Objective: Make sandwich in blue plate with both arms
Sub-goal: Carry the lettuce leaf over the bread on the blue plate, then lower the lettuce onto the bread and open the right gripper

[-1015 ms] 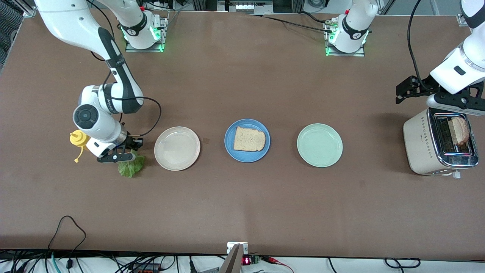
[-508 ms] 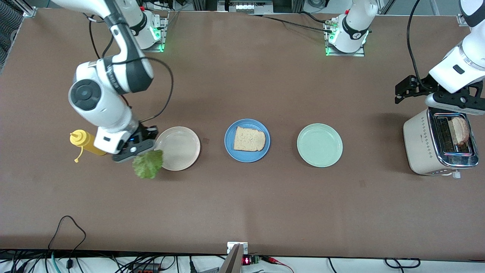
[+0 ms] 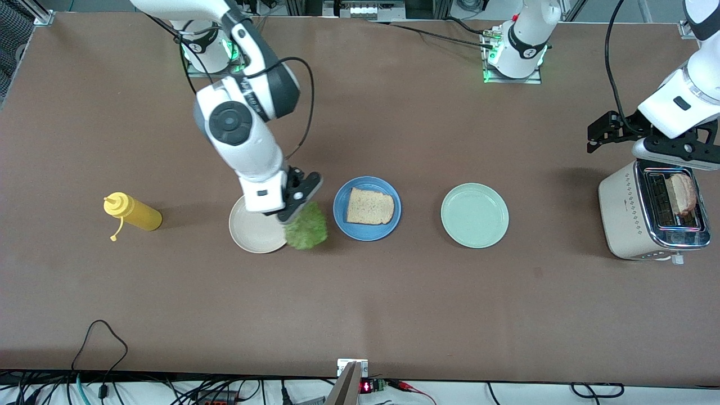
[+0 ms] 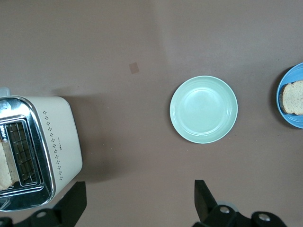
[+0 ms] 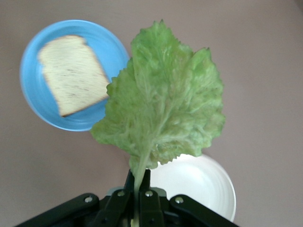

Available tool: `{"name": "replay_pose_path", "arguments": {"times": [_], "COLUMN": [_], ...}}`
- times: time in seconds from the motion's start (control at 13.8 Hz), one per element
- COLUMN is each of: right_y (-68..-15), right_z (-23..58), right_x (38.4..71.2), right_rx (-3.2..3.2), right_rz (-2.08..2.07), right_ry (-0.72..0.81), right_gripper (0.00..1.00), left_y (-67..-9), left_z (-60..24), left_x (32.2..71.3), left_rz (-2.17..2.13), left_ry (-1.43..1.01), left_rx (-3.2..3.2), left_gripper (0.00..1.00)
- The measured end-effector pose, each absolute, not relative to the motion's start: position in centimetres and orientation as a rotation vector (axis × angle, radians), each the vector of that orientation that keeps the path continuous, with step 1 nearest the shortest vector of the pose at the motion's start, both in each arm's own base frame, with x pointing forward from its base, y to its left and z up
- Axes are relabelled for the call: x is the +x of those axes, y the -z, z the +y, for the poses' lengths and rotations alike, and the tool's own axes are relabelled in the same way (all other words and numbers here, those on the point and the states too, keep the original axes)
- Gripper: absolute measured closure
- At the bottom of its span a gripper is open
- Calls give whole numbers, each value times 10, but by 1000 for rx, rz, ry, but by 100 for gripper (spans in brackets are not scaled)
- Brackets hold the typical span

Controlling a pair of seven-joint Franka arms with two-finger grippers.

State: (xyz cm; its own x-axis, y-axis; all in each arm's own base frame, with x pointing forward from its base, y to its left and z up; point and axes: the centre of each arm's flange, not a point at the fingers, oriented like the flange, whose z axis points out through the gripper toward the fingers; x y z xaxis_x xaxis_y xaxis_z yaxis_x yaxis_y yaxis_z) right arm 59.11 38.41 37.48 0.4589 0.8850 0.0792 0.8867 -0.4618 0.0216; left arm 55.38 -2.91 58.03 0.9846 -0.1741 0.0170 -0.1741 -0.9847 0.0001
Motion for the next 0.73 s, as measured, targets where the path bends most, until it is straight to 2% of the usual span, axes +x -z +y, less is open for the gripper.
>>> {"name": "replay_pose_path", "arguments": {"times": [0.36, 0.73], "right_y": [-343, -314], "right_z": [441, 486], "right_x": [588, 575], "right_rx": [-2205, -1996], "right_rz": [-2213, -2418], "right_ry": [133, 142], "right_gripper": [95, 95], "left_y": [-580, -580], "left_z": [-29, -29], "left_x": [554, 554], "left_rz": [-275, -274], "left_ry": [-26, -27], "left_rx": [3128, 3128], "left_gripper": [0, 0]}}
